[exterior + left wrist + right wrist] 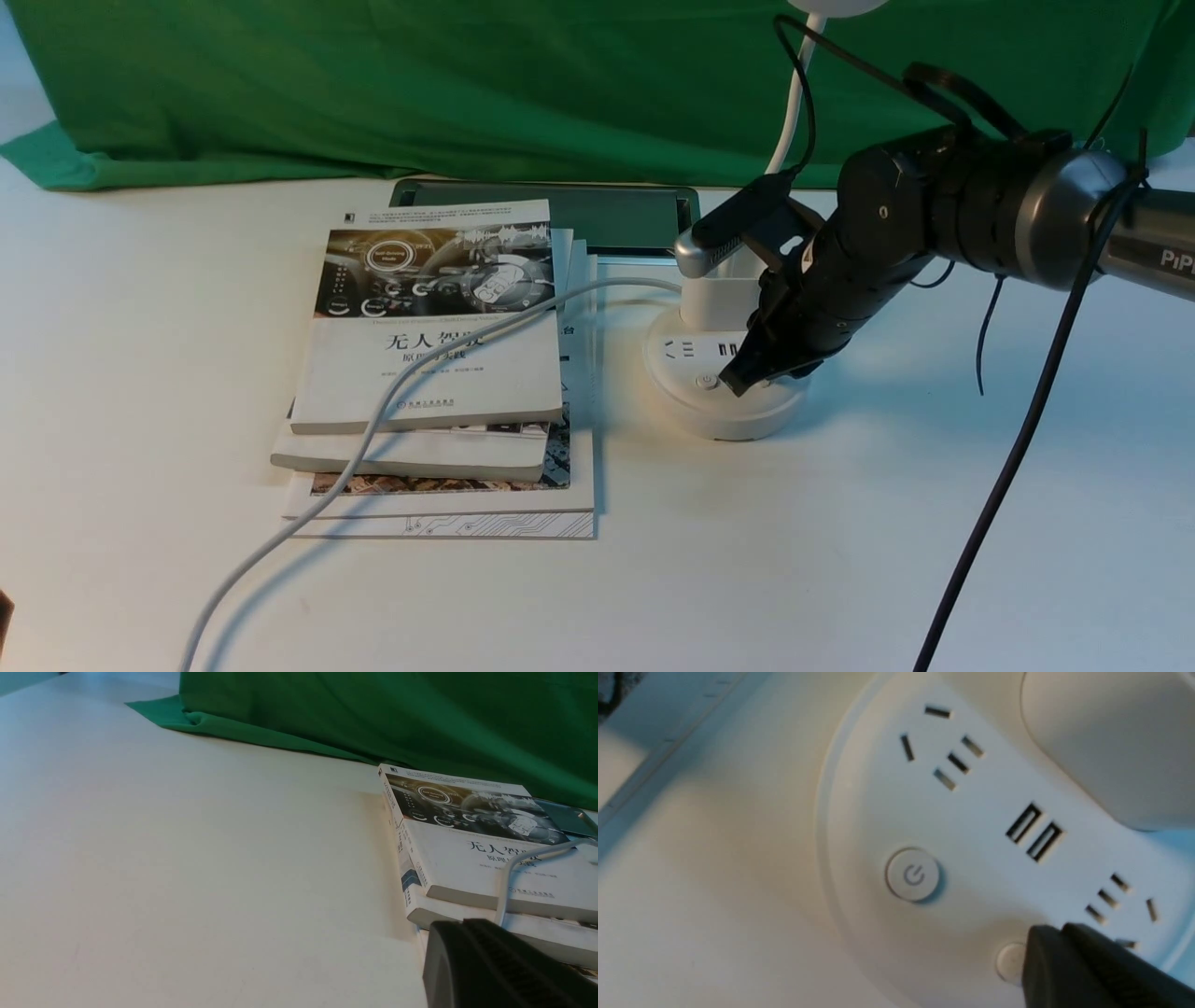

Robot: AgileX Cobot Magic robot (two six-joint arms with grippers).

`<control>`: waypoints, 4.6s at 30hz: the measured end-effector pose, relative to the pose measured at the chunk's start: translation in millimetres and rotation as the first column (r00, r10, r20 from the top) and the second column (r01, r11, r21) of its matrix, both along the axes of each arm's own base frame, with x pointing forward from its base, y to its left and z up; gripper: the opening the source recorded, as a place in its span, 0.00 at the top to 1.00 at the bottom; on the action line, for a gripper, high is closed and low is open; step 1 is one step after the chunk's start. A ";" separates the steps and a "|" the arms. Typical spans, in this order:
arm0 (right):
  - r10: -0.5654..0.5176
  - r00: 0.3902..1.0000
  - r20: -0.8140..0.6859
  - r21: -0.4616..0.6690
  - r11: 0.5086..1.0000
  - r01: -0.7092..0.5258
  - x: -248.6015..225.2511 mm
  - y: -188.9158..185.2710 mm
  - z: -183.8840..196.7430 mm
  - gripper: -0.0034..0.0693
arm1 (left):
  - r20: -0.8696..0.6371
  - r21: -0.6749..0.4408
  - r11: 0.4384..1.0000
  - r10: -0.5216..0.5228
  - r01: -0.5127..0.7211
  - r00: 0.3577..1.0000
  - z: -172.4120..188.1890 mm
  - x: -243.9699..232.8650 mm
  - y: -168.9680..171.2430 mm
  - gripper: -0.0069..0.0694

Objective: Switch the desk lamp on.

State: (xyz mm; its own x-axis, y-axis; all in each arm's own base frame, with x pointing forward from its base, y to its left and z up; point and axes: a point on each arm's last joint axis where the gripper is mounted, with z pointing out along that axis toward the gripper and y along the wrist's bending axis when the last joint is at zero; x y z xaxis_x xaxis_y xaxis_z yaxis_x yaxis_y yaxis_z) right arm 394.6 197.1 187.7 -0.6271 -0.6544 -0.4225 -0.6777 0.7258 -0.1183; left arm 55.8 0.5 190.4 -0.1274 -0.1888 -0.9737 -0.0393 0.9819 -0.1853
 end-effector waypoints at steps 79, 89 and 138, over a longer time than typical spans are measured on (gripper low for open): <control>-0.333 0.819 0.468 0.560 0.829 0.017 -249.7 -120.9 154.8 0.80 | 0.000 0.000 1.000 0.000 0.000 1.000 0.0 0.0 0.0 0.88; -0.377 0.594 0.710 0.575 0.798 -0.181 -294.7 -147.0 115.6 0.76 | 0.000 0.000 1.000 0.000 0.000 1.000 0.0 0.0 0.0 0.88; -0.715 0.455 0.531 0.653 0.688 0.318 -338.4 -197.9 2.1 0.63 | 0.000 0.000 1.000 0.000 0.000 1.000 0.0 0.0 0.0 0.88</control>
State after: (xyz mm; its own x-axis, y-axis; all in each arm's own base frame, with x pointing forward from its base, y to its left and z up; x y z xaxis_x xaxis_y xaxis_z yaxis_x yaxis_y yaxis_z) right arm 56.2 -0.8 189.8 -0.1420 0.0522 -0.9885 0.0206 0.9985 0.0498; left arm 55.8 0.5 190.4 -0.1274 -0.1888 -0.9737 -0.0393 0.9819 -0.1853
